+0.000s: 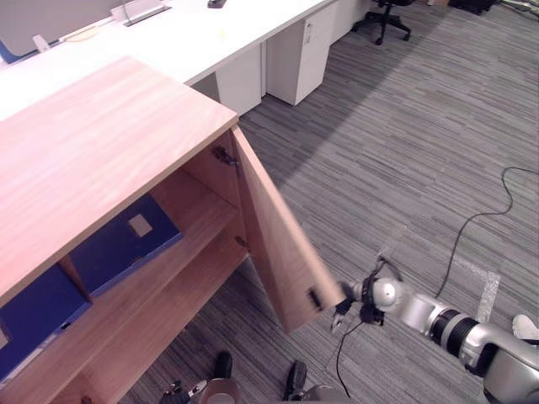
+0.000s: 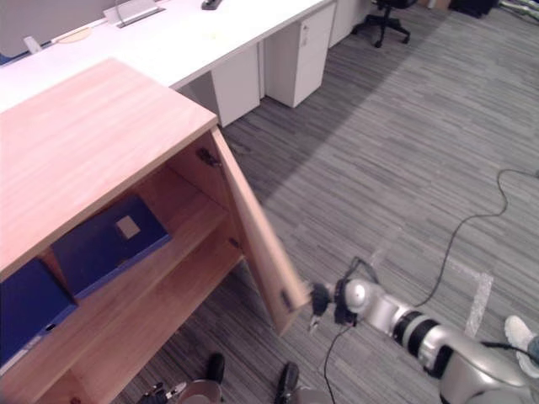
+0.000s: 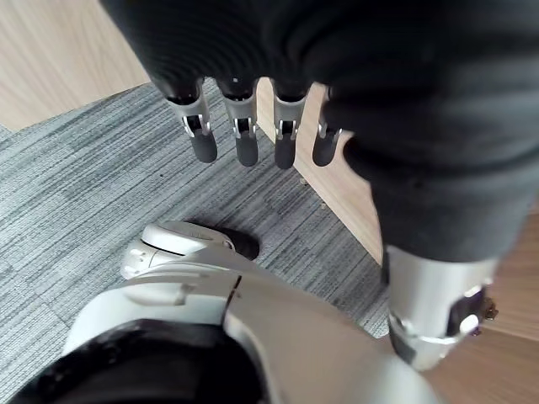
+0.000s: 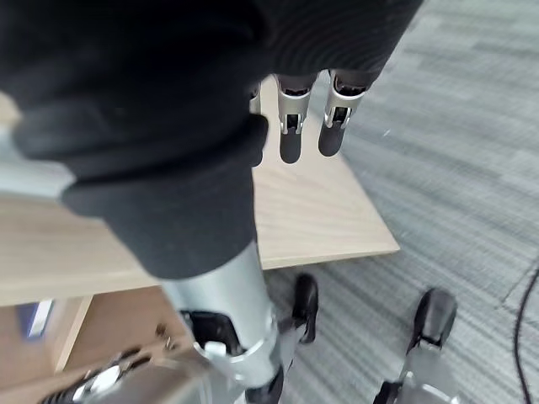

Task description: Walk over to the cabinet, pick up the folder, carry it to the office cabinet, place the folder inside the office cabinet, then close the office cabinet door

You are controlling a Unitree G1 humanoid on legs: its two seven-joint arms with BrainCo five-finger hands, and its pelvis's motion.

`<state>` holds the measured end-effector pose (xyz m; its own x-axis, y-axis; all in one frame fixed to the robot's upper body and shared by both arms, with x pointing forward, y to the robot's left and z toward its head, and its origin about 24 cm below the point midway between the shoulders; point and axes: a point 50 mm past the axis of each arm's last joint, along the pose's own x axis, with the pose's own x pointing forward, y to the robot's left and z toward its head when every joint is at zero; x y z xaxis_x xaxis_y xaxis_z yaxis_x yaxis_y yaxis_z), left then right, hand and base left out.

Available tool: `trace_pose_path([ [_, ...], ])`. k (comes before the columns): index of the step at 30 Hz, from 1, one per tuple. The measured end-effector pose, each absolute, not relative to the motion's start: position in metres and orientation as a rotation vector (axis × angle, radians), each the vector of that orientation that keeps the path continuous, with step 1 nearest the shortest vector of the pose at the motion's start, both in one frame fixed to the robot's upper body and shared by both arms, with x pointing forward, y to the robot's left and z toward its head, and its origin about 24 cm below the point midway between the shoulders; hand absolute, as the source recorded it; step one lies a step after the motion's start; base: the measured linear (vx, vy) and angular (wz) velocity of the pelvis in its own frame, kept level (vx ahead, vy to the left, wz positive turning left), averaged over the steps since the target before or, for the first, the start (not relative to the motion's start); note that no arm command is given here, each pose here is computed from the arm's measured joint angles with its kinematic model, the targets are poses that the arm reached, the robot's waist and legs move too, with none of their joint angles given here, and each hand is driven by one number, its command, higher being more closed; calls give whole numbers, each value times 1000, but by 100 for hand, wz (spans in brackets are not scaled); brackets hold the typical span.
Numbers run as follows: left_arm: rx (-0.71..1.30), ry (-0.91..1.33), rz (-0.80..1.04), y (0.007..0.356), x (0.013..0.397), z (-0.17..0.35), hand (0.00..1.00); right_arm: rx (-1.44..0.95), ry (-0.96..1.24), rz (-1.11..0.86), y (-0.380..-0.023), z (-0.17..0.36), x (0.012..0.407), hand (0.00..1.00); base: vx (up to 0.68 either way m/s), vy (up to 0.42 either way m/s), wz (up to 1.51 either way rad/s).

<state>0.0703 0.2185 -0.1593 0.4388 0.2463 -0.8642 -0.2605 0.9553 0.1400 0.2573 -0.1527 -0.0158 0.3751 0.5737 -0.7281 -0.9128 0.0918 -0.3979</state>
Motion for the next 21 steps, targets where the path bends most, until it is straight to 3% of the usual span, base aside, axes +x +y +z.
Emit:
trace_pose_path([
  [5,-21,1066,302,217,79,-159,0,-937,442,1300,-136,-22,242,0,66,20,7],
  [21,-105,1104,400,226,65,-162,0,-863,495,1428,-109,-58,198,0,5,12,7],
])
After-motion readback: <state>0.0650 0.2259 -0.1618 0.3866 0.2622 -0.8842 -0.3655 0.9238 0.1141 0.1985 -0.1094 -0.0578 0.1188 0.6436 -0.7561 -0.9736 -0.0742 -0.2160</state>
